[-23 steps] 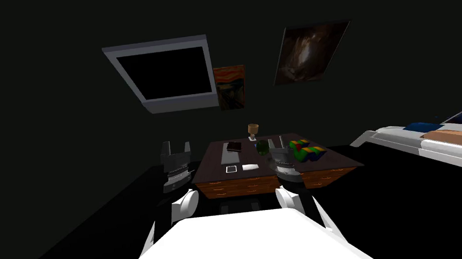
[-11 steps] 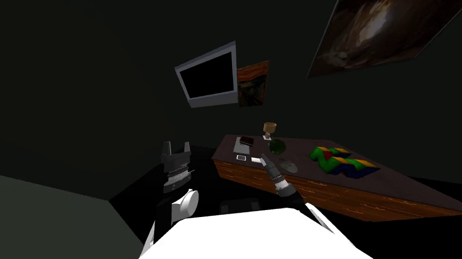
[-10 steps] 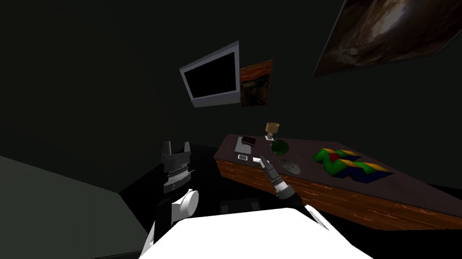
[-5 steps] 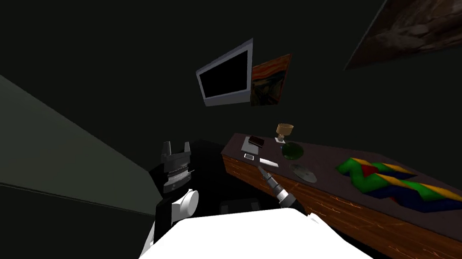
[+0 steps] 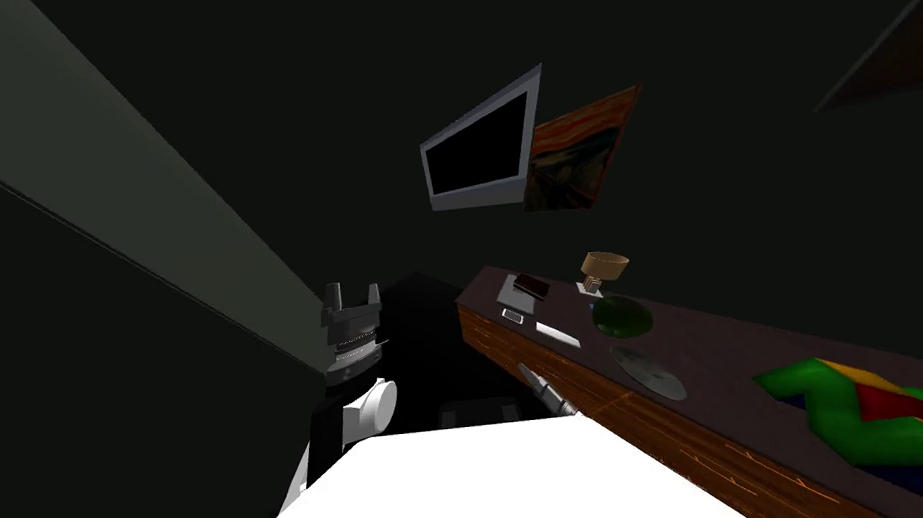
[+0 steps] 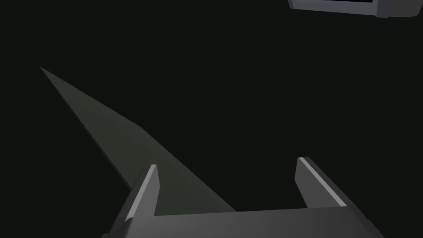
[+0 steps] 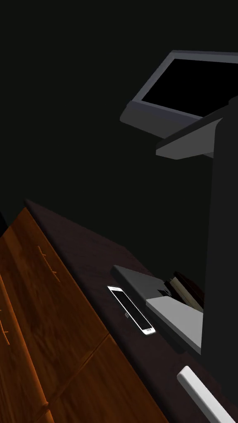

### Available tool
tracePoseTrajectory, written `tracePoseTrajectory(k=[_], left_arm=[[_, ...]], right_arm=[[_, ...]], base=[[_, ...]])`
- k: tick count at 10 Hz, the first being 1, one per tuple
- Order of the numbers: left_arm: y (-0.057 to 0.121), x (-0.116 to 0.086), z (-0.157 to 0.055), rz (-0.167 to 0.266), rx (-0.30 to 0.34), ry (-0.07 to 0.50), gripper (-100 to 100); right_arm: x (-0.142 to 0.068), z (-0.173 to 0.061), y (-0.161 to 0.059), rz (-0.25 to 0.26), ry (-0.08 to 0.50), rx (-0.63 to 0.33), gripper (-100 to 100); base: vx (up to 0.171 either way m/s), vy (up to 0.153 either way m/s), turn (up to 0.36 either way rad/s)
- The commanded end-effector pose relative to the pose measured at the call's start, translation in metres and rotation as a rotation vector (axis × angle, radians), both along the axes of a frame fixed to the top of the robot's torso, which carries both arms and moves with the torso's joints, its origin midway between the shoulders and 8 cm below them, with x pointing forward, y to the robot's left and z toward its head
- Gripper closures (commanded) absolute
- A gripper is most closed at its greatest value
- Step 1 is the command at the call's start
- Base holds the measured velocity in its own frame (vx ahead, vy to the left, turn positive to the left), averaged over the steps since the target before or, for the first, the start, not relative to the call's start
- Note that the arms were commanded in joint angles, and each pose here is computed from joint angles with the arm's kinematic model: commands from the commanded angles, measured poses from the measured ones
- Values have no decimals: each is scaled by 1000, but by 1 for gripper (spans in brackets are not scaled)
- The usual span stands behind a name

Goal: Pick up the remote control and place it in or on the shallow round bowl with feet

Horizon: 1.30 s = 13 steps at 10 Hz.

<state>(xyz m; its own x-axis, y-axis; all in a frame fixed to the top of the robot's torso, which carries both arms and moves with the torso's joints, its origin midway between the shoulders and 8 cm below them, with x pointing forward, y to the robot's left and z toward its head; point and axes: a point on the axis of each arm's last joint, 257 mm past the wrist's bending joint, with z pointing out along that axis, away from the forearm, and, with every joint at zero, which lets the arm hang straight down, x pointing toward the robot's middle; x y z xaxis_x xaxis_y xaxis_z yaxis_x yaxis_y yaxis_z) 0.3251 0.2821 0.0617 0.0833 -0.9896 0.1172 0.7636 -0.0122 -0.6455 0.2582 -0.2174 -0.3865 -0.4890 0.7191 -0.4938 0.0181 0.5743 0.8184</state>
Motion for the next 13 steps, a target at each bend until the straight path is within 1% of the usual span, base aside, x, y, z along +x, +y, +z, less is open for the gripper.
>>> tracePoseTrajectory(k=[1, 2, 3, 4, 5, 6, 7, 8, 9, 10, 11, 13], left_arm=[[0, 0, 0, 0, 0, 0, 0], [0, 0, 0, 0, 0, 0, 0], [0, 0, 0, 0, 0, 0, 0], [0, 0, 0, 0, 0, 0, 0], [0, 0, 0, 0, 0, 0, 0], [0, 0, 0, 0, 0, 0, 0], [0, 0, 0, 0, 0, 0, 0], [0, 0, 0, 0, 0, 0, 0], [0, 0, 0, 0, 0, 0, 0], [0, 0, 0, 0, 0, 0, 0], [0, 0, 0, 0, 0, 0, 0], [0, 0, 0, 0, 0, 0, 0]], right_arm=[[-17, -17, -11, 14, 47, -42, -100], [-42, -45, -19, 51, 116, -111, -100], [-65, -64, -25, 96, 165, -173, -100], [-71, -72, -30, 90, 186, -183, -100], [-97, -92, -41, 135, 243, -248, -100], [-100, -95, -43, 133, 252, -252, -100], [-128, -112, -55, 179, 308, -318, -100], [-164, -134, -78, 219, 389, -391, -100], [-167, -136, -80, 221, 395, -396, -100], [-200, -150, -100, 269, 460, -465, -100], [-200, -150, -100, 269, 460, -465, -100], [-264, -167, -144, 364, 581, -593, -100]], base=[[5, 7, 221], [17, 9, 411], [34, -7, 471], [27, -13, 205], [31, -3, 327], [27, -9, 196], [31, -3, 358], [51, -13, 419], [44, -21, 304], [47, -27, 344], [34, -30, 166], [44, -29, 401]])
